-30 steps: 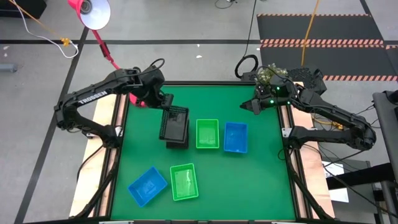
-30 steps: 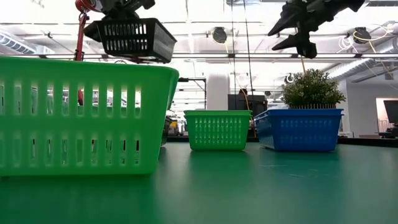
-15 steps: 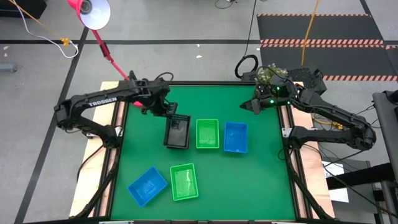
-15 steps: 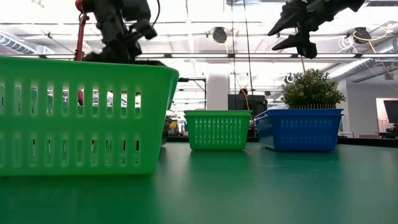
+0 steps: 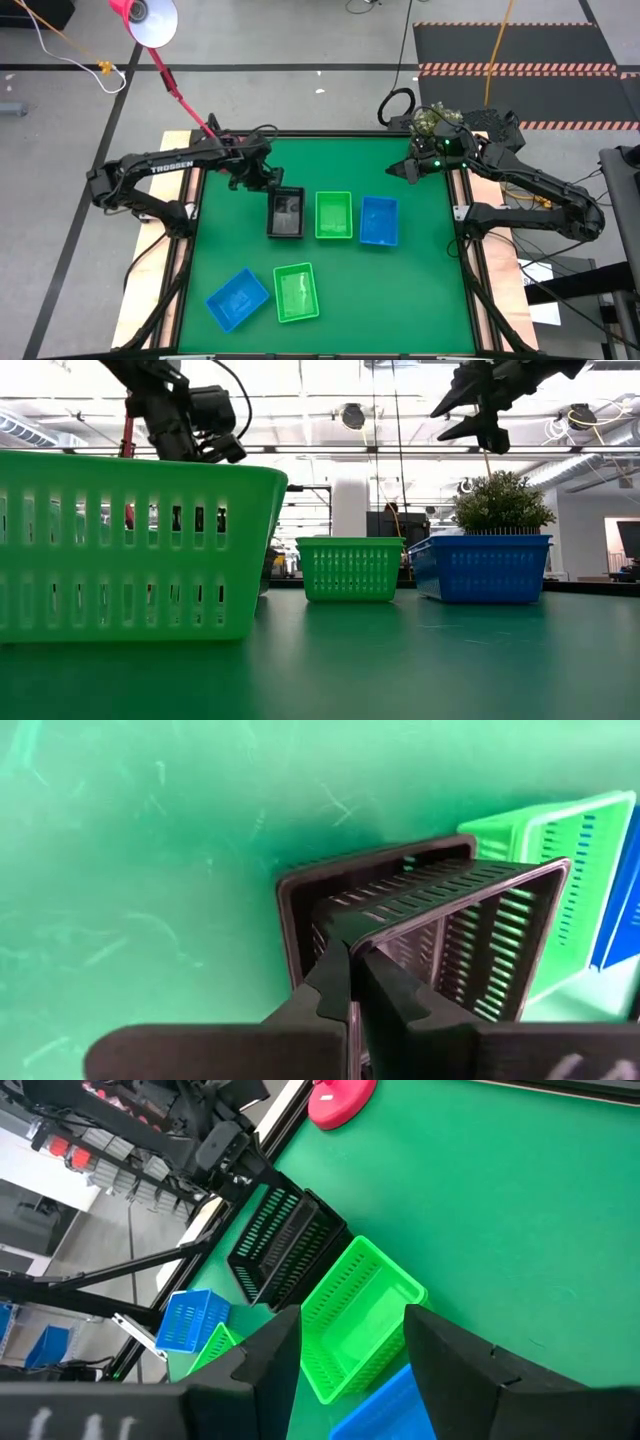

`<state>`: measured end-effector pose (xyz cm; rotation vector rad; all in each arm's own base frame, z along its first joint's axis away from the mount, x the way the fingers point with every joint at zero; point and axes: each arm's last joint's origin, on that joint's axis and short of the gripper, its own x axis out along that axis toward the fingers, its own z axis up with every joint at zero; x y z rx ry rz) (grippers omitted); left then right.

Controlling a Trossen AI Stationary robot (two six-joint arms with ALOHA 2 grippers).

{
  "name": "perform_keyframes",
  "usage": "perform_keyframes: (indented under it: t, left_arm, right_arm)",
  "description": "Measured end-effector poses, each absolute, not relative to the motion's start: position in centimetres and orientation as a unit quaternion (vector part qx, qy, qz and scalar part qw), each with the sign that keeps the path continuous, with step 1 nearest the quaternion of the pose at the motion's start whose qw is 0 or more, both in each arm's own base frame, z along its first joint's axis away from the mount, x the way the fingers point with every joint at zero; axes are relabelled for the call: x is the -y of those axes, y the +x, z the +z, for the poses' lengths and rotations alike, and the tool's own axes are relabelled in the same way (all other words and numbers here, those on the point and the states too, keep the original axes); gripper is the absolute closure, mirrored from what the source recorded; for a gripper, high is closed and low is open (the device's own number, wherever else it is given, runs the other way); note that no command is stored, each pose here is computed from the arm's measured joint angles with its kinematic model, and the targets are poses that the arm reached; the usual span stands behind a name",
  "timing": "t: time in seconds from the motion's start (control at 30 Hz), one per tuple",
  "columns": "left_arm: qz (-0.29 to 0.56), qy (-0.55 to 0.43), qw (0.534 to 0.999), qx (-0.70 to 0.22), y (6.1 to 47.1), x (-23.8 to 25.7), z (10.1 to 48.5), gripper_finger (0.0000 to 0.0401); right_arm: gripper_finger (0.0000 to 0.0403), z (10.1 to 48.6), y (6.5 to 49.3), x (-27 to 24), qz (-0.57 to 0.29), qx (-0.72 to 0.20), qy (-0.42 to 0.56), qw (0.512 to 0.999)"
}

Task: Stack baskets by color
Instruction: Stack the bottom black bin on the top black bins, then stack the bottom blue bin on the top blue bins

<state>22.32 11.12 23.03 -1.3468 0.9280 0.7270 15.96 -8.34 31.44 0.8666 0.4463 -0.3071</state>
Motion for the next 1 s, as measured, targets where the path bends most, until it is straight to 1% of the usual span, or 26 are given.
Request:
perform_keyframes:
  t: [0.33, 0.43, 0.53, 0.8, 0.9, 1.0]
  left_arm:
    - [0.313, -0.576, 0.637, -0.406, 22.18, -11.46, 23.00, 0.0391]
    - [0.323, -0.573, 0.636, -0.403, 22.16, -11.52, 22.99, 0.0386]
    - [0.334, -0.571, 0.635, -0.399, 22.13, -11.57, 22.97, 0.0363]
    - [0.333, -0.568, 0.637, -0.401, 22.15, -11.51, 22.97, 0.0293]
    - [0.326, -0.566, 0.640, -0.405, 22.16, -11.48, 22.97, 0.0277]
    - [0.307, -0.570, 0.642, -0.411, 22.25, -11.28, 23.00, 0.0269]
  right_arm:
    - [0.0232, 31.43, 15.95, 8.38, -0.152, -0.214, 0.405, 0.876]
    - [0.0232, 31.42, 15.95, 8.41, -0.156, -0.213, 0.402, 0.877]
    - [0.0232, 31.42, 15.95, 8.41, -0.156, -0.214, 0.399, 0.878]
    - [0.0232, 31.42, 15.95, 8.41, -0.158, -0.211, 0.413, 0.872]
    - [0.0232, 31.42, 15.96, 8.39, -0.160, -0.209, 0.427, 0.865]
    - [0.0232, 31.43, 16.00, 8.31, -0.162, -0.206, 0.448, 0.855]
